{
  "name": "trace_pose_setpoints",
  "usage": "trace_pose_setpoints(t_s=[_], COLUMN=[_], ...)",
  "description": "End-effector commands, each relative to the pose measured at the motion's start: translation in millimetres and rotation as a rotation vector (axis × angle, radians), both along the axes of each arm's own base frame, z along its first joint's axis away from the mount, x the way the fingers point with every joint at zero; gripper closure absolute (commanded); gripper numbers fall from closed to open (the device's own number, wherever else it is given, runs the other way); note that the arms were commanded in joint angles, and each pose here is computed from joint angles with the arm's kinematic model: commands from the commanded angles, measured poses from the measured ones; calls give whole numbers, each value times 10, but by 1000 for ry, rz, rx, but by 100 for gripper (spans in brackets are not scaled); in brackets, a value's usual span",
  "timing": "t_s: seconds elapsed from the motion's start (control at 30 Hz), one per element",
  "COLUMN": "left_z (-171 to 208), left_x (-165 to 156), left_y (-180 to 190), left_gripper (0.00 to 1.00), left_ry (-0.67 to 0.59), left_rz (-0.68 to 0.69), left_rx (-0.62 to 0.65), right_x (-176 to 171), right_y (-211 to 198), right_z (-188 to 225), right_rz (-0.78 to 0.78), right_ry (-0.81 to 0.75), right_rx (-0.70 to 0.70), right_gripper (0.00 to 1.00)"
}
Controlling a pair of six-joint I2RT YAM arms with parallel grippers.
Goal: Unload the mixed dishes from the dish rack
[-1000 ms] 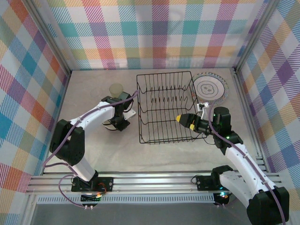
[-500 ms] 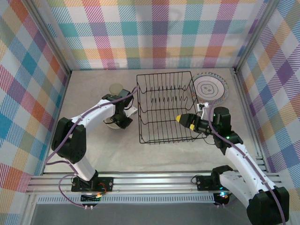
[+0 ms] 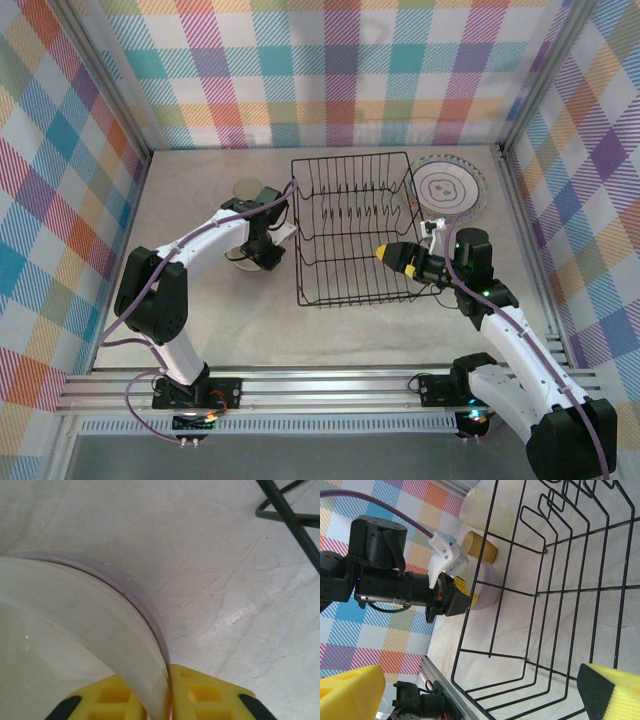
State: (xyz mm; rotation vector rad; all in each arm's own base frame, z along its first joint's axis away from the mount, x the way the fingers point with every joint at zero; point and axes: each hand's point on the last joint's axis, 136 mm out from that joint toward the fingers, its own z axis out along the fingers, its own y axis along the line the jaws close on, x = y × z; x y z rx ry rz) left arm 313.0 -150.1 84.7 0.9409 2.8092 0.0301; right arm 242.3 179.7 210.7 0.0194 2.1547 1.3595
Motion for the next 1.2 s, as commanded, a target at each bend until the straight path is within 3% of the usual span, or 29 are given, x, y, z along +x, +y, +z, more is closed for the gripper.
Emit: trace_pose_setpoints(t_s=[0.0, 0.37, 0.67, 0.7, 0.73, 0.87, 1.17], left_z=[46, 184, 444, 480, 508, 629, 1091], left_x=[114, 150, 111, 106, 97, 75, -19], left_y=[22, 42, -12, -17, -21, -28, 17], left_gripper=[77, 53, 30, 5, 0, 0, 0], left_ry=[-54, -102, -149, -158, -164, -193, -319], left_rz=[7, 17, 8, 6, 5, 6, 116], left_rx=[27, 27, -34, -42, -49, -76, -190], right_x=[7, 11, 128, 156, 190, 322, 620], right_y=[-7, -64, -320, -373, -437, -715, -1041], right_z=[20, 3, -94, -118, -157, -295, -397], right_rz=[0, -30, -145, -165, -191, -306, -451], right_ry=[-24, -32, -10, -1, 11, 45, 56], right_rx=[-5, -44, -244, -284, -328, -489, -668], right_gripper=[1, 1, 1, 1, 1, 1, 1])
